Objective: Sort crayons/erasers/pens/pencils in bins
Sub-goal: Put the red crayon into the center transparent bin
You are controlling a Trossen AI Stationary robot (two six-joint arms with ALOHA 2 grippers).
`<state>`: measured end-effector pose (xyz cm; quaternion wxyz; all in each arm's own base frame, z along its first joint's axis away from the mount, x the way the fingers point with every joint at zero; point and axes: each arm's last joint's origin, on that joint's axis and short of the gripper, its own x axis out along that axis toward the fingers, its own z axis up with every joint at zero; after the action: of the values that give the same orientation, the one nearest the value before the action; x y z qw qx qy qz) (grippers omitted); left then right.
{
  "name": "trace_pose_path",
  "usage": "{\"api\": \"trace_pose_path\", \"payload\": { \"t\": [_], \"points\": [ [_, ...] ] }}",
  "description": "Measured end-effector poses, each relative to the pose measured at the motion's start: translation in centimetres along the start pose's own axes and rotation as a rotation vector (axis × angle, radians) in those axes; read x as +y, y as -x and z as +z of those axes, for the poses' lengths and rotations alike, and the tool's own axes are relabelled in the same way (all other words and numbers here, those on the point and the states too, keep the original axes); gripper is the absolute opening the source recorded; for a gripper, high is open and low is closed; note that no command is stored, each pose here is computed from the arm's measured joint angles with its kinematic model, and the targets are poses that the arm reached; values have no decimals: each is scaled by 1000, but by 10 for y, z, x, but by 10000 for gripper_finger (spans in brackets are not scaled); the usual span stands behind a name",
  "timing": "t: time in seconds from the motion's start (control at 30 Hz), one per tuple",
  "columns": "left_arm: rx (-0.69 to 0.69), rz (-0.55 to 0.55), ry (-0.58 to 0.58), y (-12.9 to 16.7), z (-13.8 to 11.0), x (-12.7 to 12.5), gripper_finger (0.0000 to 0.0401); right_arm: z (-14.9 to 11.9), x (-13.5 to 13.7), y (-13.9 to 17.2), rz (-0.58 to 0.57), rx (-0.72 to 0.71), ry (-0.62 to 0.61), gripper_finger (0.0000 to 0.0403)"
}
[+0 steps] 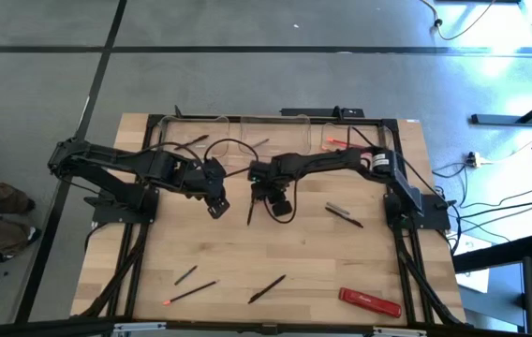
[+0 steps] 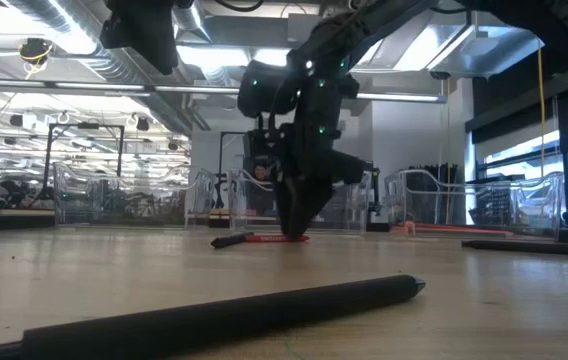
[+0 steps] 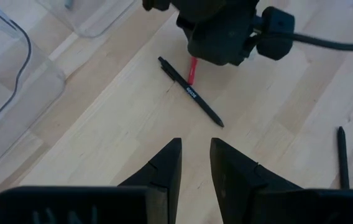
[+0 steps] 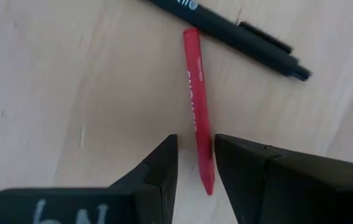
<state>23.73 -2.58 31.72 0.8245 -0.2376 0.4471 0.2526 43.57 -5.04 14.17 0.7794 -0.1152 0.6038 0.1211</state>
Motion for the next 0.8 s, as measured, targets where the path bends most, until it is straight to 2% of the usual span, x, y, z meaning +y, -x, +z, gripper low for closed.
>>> {"api": "trace_pose_path", "payload": {
  "t": [0.23,0.53,0.8],
  "points": [
    [-2,-2,0,0,0,0,77,-2,-4,-9,10,12,-8,99],
    [-2,-2,0,0,0,0,77,-2,-4,-12,10,19,-9,17],
    [-1,-2,-1,0,0,0,77,-1,-4,-9,11,23,-62,18]
  ]
}}
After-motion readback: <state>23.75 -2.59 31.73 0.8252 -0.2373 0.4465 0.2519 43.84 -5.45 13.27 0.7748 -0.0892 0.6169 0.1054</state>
